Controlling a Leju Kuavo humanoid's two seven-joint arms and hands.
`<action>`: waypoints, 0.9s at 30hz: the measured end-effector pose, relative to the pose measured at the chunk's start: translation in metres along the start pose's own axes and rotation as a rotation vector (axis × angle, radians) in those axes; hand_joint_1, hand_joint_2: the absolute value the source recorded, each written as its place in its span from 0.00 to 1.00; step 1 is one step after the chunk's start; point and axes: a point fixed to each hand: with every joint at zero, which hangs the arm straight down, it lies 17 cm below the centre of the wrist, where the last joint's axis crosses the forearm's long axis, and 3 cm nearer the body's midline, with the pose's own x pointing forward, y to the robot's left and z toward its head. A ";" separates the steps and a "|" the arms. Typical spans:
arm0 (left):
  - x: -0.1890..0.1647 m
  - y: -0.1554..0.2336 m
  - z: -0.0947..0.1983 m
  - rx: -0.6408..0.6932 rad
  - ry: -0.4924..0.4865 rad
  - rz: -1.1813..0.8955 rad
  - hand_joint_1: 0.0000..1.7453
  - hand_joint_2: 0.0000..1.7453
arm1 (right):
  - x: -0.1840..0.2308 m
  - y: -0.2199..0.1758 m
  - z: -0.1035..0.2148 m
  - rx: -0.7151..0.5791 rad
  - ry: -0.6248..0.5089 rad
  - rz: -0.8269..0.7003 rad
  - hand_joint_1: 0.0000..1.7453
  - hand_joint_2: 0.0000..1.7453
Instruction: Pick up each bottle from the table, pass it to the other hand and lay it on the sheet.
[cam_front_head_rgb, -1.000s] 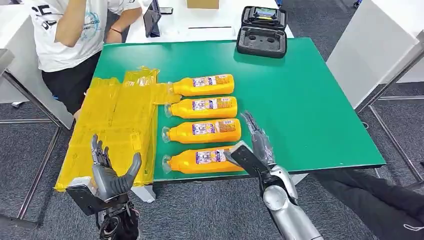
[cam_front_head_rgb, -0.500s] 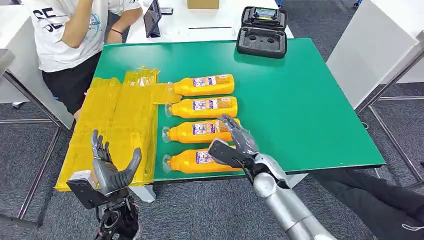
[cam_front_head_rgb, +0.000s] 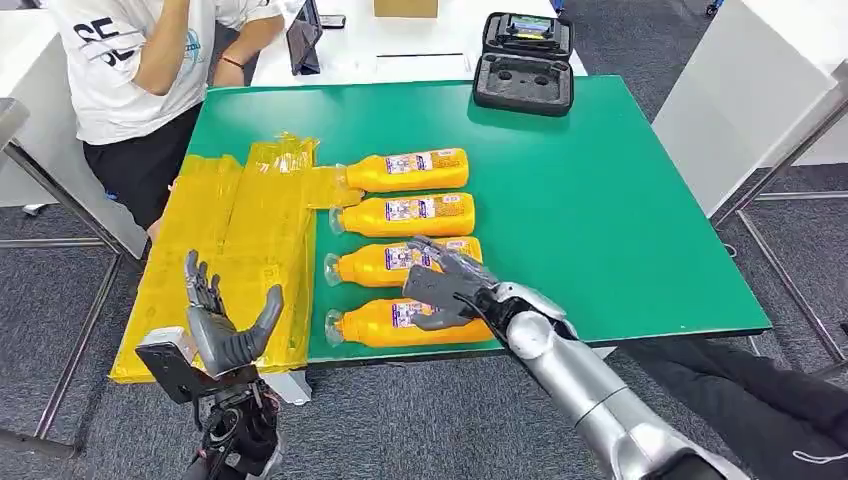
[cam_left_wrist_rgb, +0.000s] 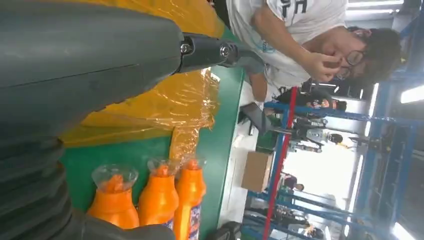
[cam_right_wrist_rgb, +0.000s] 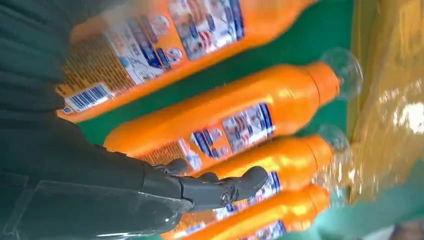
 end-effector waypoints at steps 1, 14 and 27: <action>0.000 0.001 0.000 0.000 0.000 -0.002 0.00 1.00 | 0.000 0.000 0.000 0.007 0.001 0.008 0.00 1.00; -0.006 0.033 -0.004 0.082 0.011 -0.036 0.00 1.00 | -0.019 -0.016 0.009 0.062 0.072 0.123 0.00 1.00; -0.008 0.044 -0.003 0.105 0.015 -0.046 0.00 1.00 | -0.039 -0.025 0.028 0.142 0.123 0.292 0.00 1.00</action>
